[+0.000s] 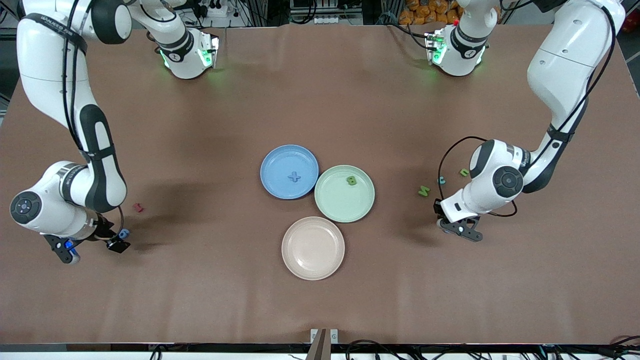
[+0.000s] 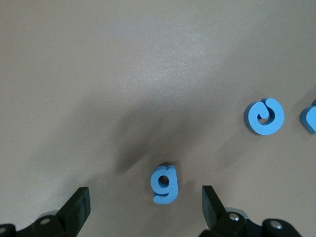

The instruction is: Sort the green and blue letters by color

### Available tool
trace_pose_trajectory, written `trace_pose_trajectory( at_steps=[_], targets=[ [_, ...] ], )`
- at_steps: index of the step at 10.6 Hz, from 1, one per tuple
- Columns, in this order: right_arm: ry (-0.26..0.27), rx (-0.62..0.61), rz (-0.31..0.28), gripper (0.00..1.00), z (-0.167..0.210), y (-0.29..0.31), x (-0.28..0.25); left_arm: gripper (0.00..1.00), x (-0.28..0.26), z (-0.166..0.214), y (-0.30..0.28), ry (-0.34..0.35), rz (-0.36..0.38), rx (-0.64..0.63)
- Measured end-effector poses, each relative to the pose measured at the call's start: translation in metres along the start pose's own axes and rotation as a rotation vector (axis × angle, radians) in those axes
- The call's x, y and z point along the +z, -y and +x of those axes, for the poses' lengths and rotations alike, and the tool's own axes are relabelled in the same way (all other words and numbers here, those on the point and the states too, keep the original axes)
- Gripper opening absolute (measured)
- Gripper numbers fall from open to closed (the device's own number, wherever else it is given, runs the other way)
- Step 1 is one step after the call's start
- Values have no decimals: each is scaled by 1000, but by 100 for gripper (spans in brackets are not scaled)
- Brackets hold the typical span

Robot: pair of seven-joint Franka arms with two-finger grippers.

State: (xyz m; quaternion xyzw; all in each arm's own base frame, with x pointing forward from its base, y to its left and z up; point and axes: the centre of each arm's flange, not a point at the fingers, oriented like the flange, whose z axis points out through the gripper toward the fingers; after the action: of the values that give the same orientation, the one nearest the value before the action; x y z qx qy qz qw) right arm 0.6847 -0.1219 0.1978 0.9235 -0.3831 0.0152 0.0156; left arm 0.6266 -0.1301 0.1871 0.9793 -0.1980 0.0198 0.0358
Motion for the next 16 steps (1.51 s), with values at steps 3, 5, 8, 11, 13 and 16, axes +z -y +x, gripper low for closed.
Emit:
trace_pose_trajectory(
  at_steps=[3, 5, 8, 11, 13, 16],
  targets=[
    [-8, -16, 12, 100, 4, -9, 17, 27, -23, 20, -21, -6, -8, -46],
    [3, -29, 22, 95, 3, -12, 27, 27, -39, 36, -56, 12, -2, -91],
    [-31, -70, 37, 52, 3, -17, 27, 27, -47, 48, -127, 29, 5, -201],
    [-39, -87, 45, 32, 2, -18, 25, 27, -49, 48, -214, 26, 1, -323],
    [-32, -98, 53, 32, -4, -13, 24, 27, -49, 42, -261, 27, -2, -386],
    [-35, -106, 66, 29, -6, -8, 17, 27, -44, 32, -303, 49, -10, -461]
  ],
)
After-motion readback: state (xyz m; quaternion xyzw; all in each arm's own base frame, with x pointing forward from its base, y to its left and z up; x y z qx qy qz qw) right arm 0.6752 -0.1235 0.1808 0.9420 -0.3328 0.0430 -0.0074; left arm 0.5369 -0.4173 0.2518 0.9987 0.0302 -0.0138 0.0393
